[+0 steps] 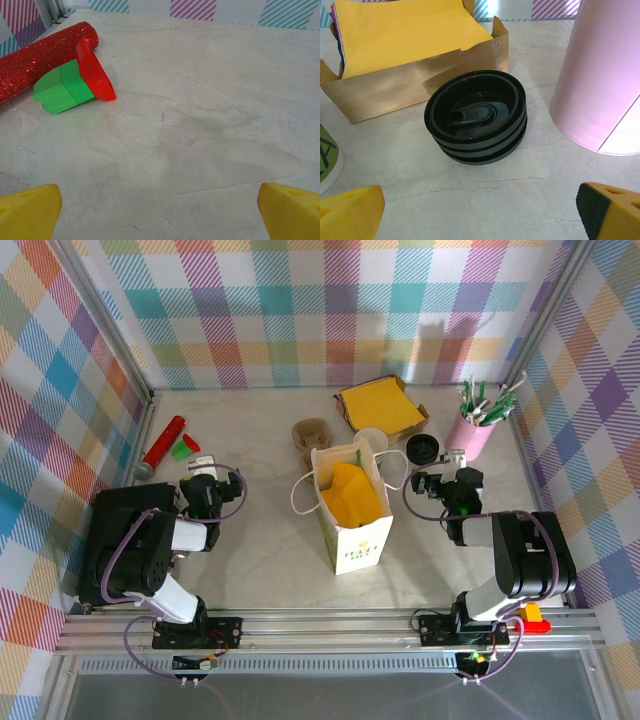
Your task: Pack the takeout coffee
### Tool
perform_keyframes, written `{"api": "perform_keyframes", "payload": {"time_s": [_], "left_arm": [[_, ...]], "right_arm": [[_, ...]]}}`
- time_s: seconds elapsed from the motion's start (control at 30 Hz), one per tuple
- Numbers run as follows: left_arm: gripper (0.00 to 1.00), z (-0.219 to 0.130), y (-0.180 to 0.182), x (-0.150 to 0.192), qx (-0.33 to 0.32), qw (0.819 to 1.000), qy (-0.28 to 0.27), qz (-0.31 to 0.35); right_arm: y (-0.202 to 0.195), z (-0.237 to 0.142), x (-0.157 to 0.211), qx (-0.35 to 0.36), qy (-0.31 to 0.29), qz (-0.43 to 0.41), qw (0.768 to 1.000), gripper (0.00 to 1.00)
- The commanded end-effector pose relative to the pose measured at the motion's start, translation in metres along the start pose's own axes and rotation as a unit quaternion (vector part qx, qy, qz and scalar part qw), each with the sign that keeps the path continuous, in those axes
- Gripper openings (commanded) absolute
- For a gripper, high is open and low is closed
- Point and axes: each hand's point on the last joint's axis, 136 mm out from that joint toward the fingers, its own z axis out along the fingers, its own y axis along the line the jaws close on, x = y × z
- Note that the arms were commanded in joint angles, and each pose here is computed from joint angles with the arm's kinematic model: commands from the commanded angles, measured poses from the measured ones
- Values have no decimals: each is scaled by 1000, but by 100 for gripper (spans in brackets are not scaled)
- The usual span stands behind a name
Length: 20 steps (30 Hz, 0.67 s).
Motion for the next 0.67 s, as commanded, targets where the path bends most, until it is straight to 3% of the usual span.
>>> {"api": "perform_keyframes", "payload": {"time_s": [0.0,0.63], "left_arm": [[100,0,0,-2,5,1000,-3,1],[100,0,0,-2,5,1000,-2,1]], "right_arm": [[-2,2,-5,0,-5,9,1000,99],[-3,2,-5,-2,-4,11,1000,99]]}}
